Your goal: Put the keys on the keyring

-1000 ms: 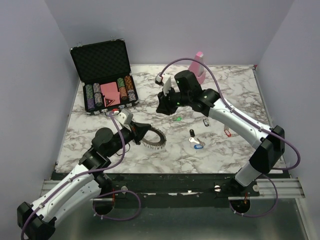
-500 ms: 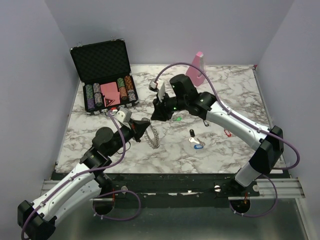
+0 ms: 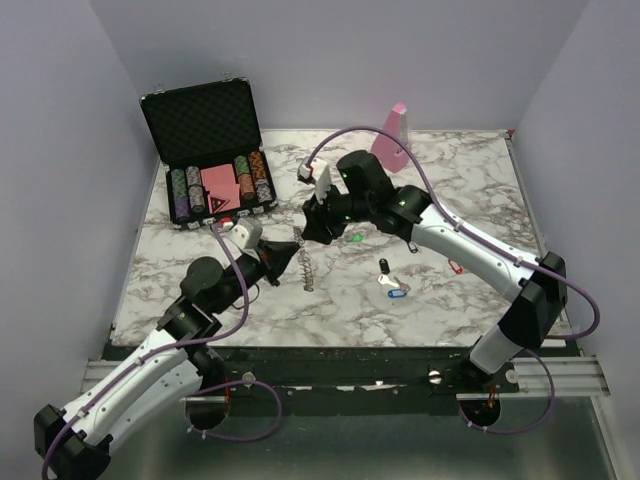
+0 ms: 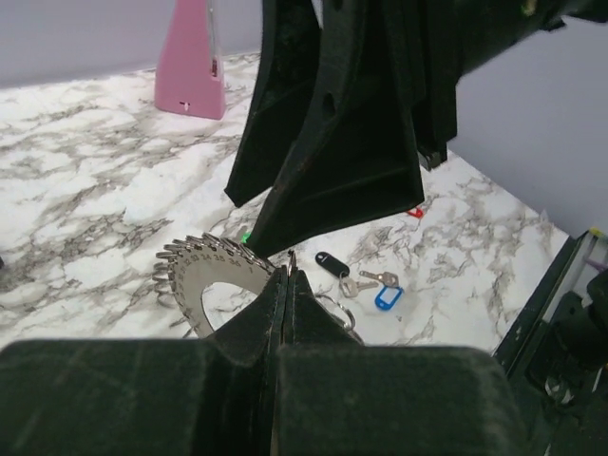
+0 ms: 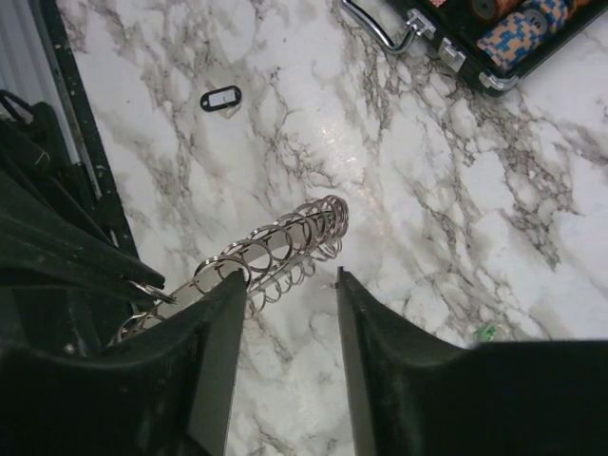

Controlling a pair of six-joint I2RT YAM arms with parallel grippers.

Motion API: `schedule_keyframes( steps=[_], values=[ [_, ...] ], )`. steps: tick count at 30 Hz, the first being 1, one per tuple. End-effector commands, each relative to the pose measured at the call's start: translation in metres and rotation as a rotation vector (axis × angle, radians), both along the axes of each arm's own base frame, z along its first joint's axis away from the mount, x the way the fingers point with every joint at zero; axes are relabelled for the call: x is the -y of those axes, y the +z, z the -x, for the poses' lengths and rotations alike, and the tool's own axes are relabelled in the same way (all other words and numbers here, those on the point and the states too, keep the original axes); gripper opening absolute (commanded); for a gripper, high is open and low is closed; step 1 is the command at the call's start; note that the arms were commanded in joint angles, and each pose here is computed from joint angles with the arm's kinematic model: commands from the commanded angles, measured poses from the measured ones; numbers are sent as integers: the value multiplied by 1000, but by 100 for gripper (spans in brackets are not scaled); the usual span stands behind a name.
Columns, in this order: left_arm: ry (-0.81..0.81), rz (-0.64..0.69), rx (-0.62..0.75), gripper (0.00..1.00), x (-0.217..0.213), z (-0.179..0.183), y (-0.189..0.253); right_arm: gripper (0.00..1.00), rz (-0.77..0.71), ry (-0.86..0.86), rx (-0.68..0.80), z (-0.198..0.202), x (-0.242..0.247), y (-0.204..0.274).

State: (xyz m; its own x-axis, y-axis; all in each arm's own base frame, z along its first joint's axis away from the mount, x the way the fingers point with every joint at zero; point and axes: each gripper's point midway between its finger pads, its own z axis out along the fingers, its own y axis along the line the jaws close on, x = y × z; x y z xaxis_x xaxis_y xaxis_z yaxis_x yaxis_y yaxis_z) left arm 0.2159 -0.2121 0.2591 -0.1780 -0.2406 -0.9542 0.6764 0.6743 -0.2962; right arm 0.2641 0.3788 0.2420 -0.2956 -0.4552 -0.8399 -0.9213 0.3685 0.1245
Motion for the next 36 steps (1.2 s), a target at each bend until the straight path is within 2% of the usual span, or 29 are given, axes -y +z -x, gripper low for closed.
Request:
schedule_keyframes(
  steps=[1,4,7,12,15,17,19,23,28,36],
  values=[
    [-186,-46,261,0,9,34,24,58,-3,-4,64,-5,16,15],
    [-374,-104,491,0,17,71,23,84,-17,195,88,23,26,26],
    [-485,-186,665,0,19,93,22,100,-35,342,153,43,40,37],
    [-571,-222,694,0,24,104,28,100,-78,404,128,50,57,29],
    [-611,-182,703,0,28,109,32,100,-162,585,105,82,68,32],
    [-617,-160,708,0,30,110,34,100,-209,752,139,111,78,31],
    [-615,-138,712,0,31,110,35,100,-245,832,152,130,86,29],
    [-616,-82,690,0,33,111,40,100,-236,821,142,129,87,26],
    [-609,-23,631,0,34,109,41,100,-277,789,29,129,82,29],
    [-569,16,533,0,34,101,35,100,-260,748,106,116,91,36]
  ],
)
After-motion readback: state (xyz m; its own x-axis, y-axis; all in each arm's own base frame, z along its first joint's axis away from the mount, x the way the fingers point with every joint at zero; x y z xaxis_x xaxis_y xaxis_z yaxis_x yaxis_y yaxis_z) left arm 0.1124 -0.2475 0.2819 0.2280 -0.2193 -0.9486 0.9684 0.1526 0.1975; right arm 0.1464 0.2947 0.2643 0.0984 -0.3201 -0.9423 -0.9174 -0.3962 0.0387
